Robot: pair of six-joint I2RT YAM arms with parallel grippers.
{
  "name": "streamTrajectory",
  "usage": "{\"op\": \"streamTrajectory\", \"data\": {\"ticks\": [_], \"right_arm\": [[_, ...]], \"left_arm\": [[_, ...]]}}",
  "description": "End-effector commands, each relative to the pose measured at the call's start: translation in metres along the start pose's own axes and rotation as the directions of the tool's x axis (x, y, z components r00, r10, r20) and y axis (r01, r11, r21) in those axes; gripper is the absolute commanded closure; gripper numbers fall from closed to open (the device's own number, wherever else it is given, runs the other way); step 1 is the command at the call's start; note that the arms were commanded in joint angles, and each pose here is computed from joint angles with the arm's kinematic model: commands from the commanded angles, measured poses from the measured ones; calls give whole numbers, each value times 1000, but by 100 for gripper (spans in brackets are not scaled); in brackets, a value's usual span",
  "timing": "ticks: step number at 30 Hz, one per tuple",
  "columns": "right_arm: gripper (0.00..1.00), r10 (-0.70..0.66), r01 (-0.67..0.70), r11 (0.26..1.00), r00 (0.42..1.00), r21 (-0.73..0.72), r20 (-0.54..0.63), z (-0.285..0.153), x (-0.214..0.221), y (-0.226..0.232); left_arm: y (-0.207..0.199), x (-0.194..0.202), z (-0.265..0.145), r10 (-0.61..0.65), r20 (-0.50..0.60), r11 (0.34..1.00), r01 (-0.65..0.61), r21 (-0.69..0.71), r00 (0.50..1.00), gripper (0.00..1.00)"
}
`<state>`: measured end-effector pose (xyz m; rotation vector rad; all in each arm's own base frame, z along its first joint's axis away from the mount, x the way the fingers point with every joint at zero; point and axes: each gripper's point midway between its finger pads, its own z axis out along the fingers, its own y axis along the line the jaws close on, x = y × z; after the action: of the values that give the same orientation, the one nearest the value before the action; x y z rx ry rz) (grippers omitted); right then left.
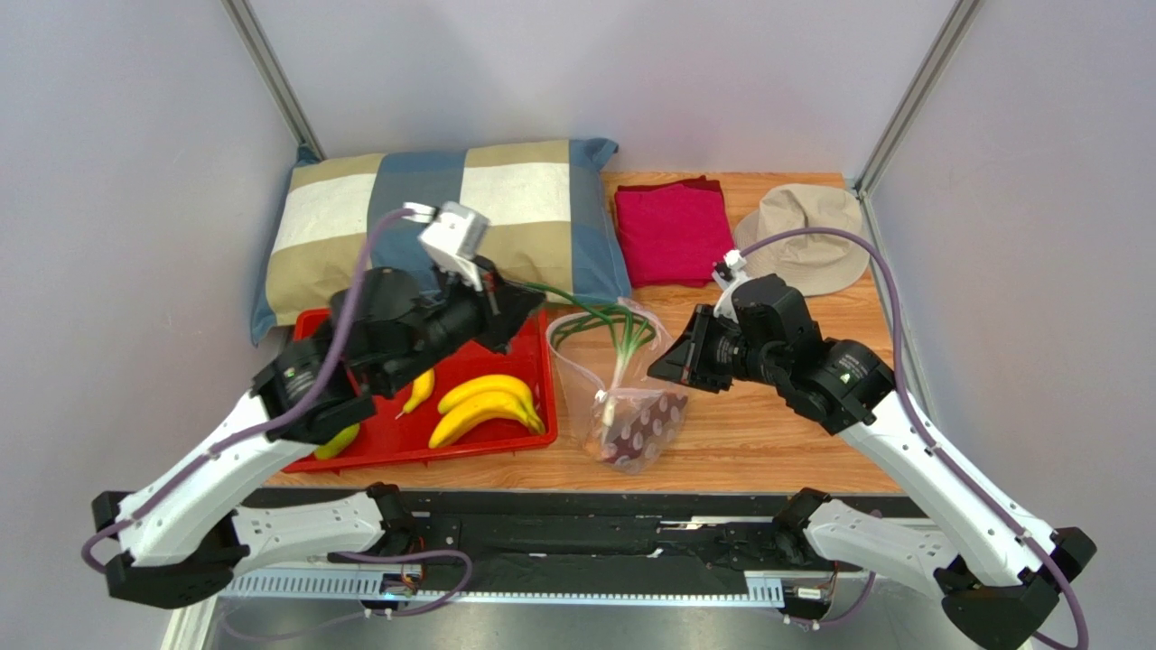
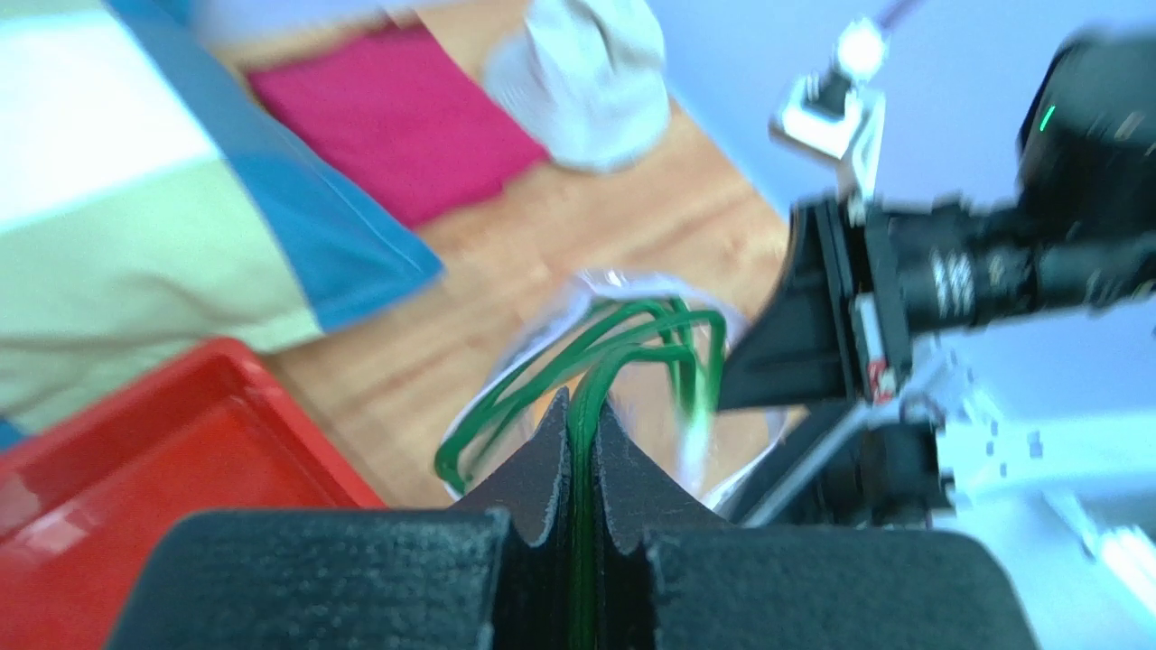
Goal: Open the zip-top bag and remove the fake food
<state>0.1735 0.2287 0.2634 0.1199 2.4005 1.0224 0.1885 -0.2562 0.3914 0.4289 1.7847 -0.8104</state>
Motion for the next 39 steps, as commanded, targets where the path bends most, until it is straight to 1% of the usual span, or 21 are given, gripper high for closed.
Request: {"op": "streamTrajectory", "data": {"ticks": [1, 3, 7, 10, 11, 13, 16, 17, 20, 22, 23, 24, 25, 26, 27, 28, 30, 31, 32, 34, 39], "right_arm": [[100, -39, 39, 997, 999, 64, 3, 3, 1, -18], [100, -45, 46, 994, 999, 97, -7, 5, 3, -26], [100, -59, 61, 987, 998, 151, -17, 8, 3, -38], [100, -63, 65, 986, 998, 152, -17, 8, 2, -38], [100, -66, 68, 985, 998, 160, -20, 8, 2, -39], [100, -72, 74, 984, 997, 164, -18, 5, 1, -40], [100, -78, 79, 983, 997, 164, -10, 1, -1, -40], [100, -78, 78, 983, 997, 165, -9, -2, -1, -40], [100, -80, 80, 983, 997, 163, -6, -6, -2, -41], [100, -81, 80, 986, 997, 148, 1, -9, -4, -37], [100, -82, 81, 987, 997, 139, 5, -11, -5, -34], [100, -88, 86, 987, 996, 133, 9, -13, -6, -33], [100, -93, 91, 988, 996, 125, 15, -16, -8, -29], [100, -93, 90, 988, 995, 122, 19, -17, -9, -28], [100, -98, 94, 989, 995, 115, 25, -19, -10, -26], [100, -97, 94, 989, 995, 115, 23, -20, -9, -26], [100, -98, 94, 989, 995, 111, 23, -21, -9, -26], [100, -95, 92, 990, 995, 107, 23, -22, -8, -25], [100, -95, 92, 990, 995, 105, 21, -22, -7, -25], [100, -96, 93, 991, 995, 101, 24, -24, -7, -25], [100, -94, 91, 991, 995, 100, 23, -26, -5, -25]], "left_arm": [[34, -61, -48, 51, 218, 984, -12, -176, 975, 100], [25, -88, -70, 54, 328, 993, -16, -115, 943, 100], [22, -121, -98, 89, 419, 993, -48, -108, 903, 100], [30, -122, -100, 132, 397, 983, -70, -167, 908, 100], [45, -114, -99, 143, 360, 968, -55, -243, 922, 100], [58, -109, -101, 147, 345, 951, -37, -307, 927, 100], [85, -99, -109, 159, 318, 899, -4, -439, 935, 100], [97, -97, -115, 166, 311, 867, 12, -498, 936, 100], [115, -89, -119, 191, 281, 816, 7, -578, 941, 100], [128, -68, -111, 189, 221, 783, -11, -622, 957, 100], [139, -62, -110, 160, 226, 759, 27, -650, 961, 100], [149, -45, -103, 146, 190, 743, 20, -669, 971, 100], [151, -35, -98, 118, 179, 758, 28, -652, 977, 100], [158, -28, -96, 71, 195, 749, 77, -658, 978, 100], [173, -14, -95, 47, 178, 716, 91, -692, 983, 100], [178, -6, -92, 26, 165, 709, 98, -698, 986, 100], [197, 16, -90, -49, 167, 641, 159, -750, 985, 100], [205, 30, -87, -74, 129, 607, 147, -781, 989, 100], [210, 40, -86, -112, 138, 576, 178, -798, 984, 100], [227, 65, -87, -156, 106, 493, 170, -853, 982, 100], [249, 114, -90, -321, 143, 343, 256, -904, 936, 100]]}}
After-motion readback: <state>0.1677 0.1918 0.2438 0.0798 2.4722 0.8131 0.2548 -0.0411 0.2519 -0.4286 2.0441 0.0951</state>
